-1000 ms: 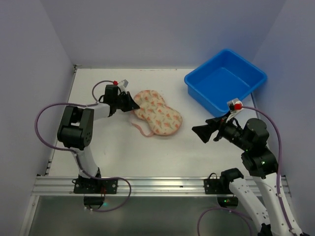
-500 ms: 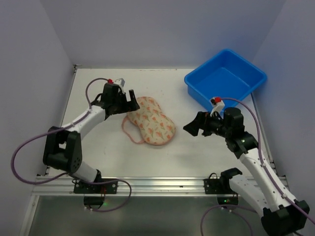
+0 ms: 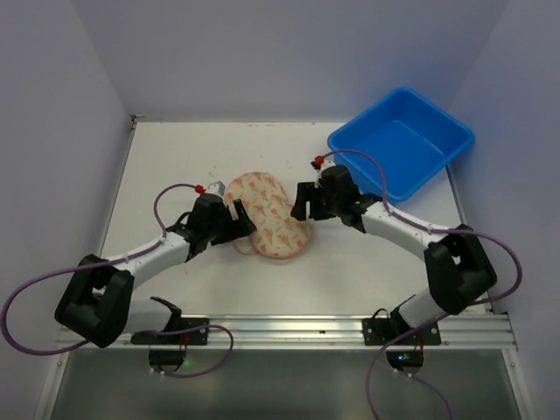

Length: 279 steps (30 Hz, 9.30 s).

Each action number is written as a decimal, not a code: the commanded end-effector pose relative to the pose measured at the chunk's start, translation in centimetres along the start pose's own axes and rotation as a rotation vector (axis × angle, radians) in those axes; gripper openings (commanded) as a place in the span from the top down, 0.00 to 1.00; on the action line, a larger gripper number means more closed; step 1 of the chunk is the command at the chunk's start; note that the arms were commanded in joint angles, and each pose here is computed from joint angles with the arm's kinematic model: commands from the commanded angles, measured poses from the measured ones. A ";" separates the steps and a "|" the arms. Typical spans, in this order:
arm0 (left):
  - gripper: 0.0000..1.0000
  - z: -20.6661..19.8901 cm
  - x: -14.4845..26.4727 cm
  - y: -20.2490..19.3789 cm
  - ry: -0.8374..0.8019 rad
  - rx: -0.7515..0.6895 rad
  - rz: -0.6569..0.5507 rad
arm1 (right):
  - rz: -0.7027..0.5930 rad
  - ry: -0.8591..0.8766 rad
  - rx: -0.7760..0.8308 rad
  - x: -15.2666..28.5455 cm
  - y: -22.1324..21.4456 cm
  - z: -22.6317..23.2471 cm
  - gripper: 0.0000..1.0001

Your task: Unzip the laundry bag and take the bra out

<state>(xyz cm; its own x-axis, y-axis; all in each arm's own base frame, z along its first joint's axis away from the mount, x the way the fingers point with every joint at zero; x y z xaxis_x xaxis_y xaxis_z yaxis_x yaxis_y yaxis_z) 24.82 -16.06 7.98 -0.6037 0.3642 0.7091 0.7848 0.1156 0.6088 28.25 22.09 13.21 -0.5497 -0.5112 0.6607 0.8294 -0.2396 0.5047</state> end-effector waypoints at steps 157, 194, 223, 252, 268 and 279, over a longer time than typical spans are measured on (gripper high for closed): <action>1.00 -8.0 0.2 6.9 -0.127 0.253 -0.141 | -0.213 0.331 0.054 4.5 -3.6 1.9 1.00; 0.14 -3.3 3.4 2.3 -0.236 0.303 -0.195 | 0.080 0.428 0.123 -1.5 -6.3 11.4 1.00; 1.00 0.3 1.4 2.6 -0.056 0.099 -0.213 | -0.026 0.173 0.066 3.6 -4.8 -0.3 1.00; 0.21 -3.1 1.4 1.3 -0.265 0.315 -0.123 | 0.120 0.482 0.064 -4.0 -7.8 14.1 1.00; 1.00 -0.4 1.3 2.2 -0.193 0.267 -0.102 | -0.079 0.065 -0.050 0.3 -4.1 0.7 1.00; 0.90 2.4 0.4 6.7 -0.122 0.148 -0.095 | -0.119 0.079 -0.059 2.9 -2.6 -2.7 1.00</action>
<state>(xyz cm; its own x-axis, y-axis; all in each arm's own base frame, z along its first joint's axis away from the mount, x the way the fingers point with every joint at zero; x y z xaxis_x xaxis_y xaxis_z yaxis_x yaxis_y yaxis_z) 27.73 -13.61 10.22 -0.6418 0.4618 0.6123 0.7664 0.3579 0.5334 24.90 18.77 11.64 -0.6402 -0.4985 0.5845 0.7678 -0.3904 0.5080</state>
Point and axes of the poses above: each gripper's point midway between its finger pads, its own x axis back along the fingers, its own z axis along the line the jaws close on, y = z × x, the point moved 4 cm from there along x, back along the fingers, and after that the axes turned 14 degrees about -x, right-handed, at the moved point
